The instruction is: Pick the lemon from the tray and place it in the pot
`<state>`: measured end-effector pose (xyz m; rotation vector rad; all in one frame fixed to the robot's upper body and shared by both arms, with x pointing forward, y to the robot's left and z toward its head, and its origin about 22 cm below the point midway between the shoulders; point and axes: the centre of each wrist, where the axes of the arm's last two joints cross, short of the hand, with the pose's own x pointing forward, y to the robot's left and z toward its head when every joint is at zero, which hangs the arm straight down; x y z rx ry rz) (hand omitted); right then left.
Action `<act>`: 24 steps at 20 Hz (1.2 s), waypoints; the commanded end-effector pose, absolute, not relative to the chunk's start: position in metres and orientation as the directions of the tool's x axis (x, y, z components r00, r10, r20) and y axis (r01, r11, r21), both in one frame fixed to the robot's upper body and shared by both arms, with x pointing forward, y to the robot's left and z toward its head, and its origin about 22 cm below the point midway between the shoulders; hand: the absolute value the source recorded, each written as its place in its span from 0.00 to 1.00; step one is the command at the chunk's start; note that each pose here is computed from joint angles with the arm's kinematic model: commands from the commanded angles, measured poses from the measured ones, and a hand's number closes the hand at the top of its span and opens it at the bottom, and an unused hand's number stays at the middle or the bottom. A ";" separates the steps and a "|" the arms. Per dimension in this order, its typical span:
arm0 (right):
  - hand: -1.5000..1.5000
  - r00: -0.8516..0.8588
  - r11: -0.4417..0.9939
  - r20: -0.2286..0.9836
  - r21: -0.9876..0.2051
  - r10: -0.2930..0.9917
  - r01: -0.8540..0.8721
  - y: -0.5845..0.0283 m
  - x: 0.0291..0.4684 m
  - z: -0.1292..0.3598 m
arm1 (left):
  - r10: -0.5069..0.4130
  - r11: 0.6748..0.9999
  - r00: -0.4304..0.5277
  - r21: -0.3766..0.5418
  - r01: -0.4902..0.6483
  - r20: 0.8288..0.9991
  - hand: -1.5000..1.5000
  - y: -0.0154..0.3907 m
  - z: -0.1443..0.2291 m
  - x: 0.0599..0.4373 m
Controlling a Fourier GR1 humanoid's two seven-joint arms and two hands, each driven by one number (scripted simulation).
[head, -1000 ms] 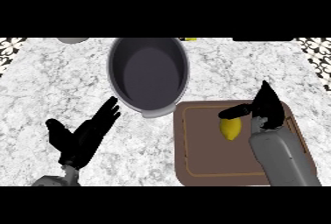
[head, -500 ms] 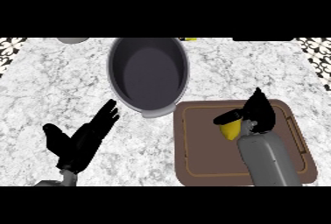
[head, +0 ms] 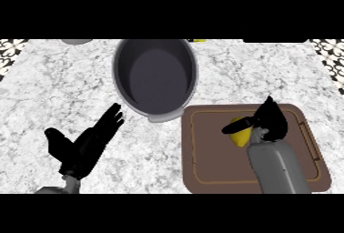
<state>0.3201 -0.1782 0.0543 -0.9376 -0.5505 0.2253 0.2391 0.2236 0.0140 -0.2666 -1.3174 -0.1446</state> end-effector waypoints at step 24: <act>1.00 0.897 0.598 0.284 -0.801 0.339 0.028 -0.149 0.312 0.029 | 0.046 0.958 0.250 -0.114 0.264 0.967 0.50 0.207 0.008 0.241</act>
